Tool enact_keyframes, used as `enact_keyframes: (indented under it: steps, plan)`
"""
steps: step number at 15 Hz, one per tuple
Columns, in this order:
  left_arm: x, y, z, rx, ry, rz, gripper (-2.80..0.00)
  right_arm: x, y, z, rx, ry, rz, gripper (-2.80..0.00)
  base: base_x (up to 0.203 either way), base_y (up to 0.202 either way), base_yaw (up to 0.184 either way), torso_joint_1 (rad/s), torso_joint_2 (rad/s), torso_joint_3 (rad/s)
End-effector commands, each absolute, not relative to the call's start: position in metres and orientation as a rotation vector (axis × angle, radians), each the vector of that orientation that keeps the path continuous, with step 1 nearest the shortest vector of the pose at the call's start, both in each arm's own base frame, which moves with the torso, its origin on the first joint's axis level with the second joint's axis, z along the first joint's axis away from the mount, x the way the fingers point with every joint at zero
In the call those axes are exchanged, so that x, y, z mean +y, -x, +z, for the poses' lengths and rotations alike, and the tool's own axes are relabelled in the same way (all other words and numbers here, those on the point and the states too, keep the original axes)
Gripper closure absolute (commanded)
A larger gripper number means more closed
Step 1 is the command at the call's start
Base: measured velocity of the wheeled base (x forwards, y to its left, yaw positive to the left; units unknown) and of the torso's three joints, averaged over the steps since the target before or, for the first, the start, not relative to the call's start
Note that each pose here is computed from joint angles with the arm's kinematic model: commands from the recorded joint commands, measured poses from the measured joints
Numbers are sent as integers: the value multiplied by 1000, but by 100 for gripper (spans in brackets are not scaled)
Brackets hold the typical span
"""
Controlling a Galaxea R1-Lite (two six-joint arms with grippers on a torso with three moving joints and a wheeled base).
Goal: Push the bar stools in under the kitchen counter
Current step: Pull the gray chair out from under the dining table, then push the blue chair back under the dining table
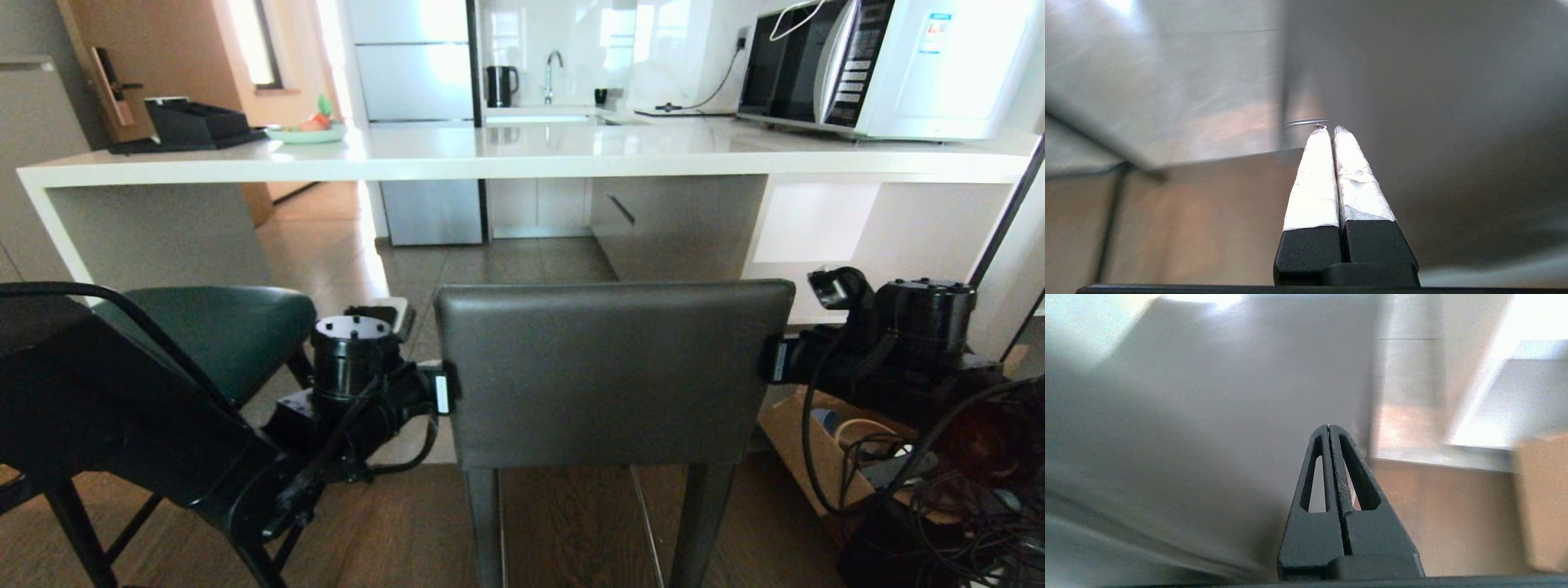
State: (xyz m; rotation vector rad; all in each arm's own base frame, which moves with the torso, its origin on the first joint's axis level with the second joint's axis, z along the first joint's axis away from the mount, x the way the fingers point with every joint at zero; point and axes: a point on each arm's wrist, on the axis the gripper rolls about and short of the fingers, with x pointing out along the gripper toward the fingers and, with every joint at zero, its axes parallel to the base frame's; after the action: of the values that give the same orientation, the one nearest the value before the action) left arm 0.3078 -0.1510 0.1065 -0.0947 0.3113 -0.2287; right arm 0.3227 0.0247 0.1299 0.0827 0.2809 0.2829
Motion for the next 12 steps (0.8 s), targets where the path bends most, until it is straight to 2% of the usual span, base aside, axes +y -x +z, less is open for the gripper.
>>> enact_keyframes:
  steps: [1, 7, 12]
  plan:
    - [-117, -303, 123, 278, 129, -184, 0, 6, -315, 132, 288, -89, 220, 0, 0, 0, 0, 0, 0, 0]
    - [-48, -241, 182, 127, 252, -294, 0, -8, -255, 144, 279, -174, 206, 0, 0, 0, 0, 0, 0, 0]
    - [-23, -156, 210, -10, 279, -383, 0, -2, -169, 180, 143, -205, 237, 0, 0, 0, 0, 0, 0, 0]
